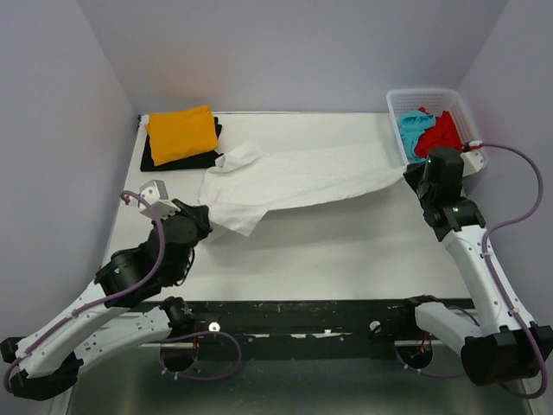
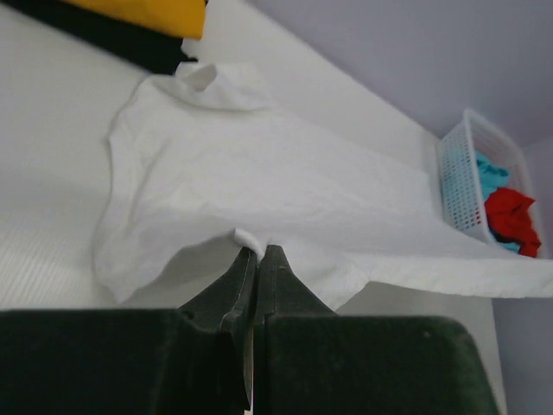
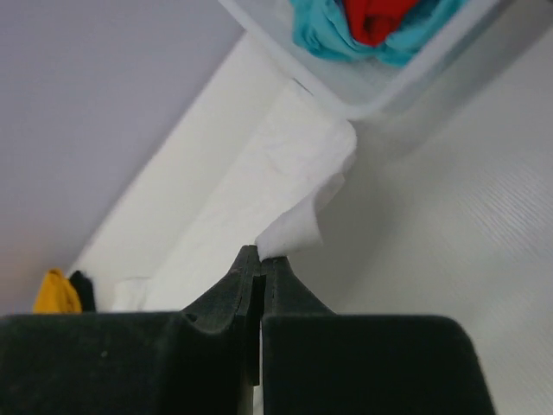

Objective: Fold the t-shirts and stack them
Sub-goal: Flatten out the tshirt

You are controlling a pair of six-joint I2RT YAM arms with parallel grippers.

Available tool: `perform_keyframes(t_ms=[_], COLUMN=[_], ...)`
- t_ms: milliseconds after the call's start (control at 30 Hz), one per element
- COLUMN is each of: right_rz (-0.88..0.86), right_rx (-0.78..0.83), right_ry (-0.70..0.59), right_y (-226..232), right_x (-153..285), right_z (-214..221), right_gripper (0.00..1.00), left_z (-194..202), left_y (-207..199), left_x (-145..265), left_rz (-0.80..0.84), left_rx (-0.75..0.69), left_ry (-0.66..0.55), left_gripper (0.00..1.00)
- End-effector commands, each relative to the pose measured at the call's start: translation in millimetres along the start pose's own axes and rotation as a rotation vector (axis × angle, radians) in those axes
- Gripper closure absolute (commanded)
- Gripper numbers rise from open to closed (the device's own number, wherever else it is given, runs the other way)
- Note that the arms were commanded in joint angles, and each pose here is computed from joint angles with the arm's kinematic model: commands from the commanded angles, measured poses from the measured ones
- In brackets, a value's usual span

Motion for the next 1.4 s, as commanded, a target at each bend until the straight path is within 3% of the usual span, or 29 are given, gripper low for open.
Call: perform_keyframes(t_ms=[0,167,400,633,833,933,1167,1267,1367], right_rz=[-0.098,-0.201,-0.381,-0.582,-0.662,-0.59,-0.336,-0.24,-0.133], right_rx=[-0.014,-0.018,-0.021,-0.005,-0.026,-0.038,-0.037,-0.027,-0.006], right_ry=[-0.143,-0.274,-0.374,-0.441,-0.482,-0.486,-0.397,-0.332,-0.248], right_y=[35.3,59.6,83.2,95.9,89.0,86.8,84.5,80.7,71.7], right_x=[34.8,89.1,177.3,258.9,290.8,272.1,166.5,111.6,53.3], right_z=[-60.4,-117.4,-176.6,-213.1,-218.6,-217.3,-180.9,-150.9,-112.8], right_gripper=[0.99,0.99,0.99,0.99,0.99,0.99,0.99,0.99,0.99], left_z=[-90.4,-169.3,-249.3,-288.4,-302.0,-301.3,-267.3,-244.4,-225.5], left_y=[-31.3,-69.7,-110.2,-121.6,-110.2,-114.3,-147.9,-149.3,-141.6], left_x=[26.8,75.6,163.7,220.8,244.5,228.3,102.5,46.4,-20.7], left_rz=[0.097,0.315,0.716,0.937,1.017,0.94,0.363,0.216,0.118], left_rx=[-0.111,-0.157,-0.274,-0.395,-0.384,-0.412,-0.599,-0.646,-0.676], left_ry=[-0.254,-0.385,-0.445,-0.472,-0.562,-0.601,-0.634,-0.602,-0.493], left_gripper=[1.0,1.0,1.0,1.0,1.0,1.0,1.0,1.0,1.0])
Point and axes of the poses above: each gripper's point midway between its finger pads, its own x axis back along the fingers, its own y axis along the line the jaws close on, z = x × y, the point moved 5 cm from there along x, back along the fingers
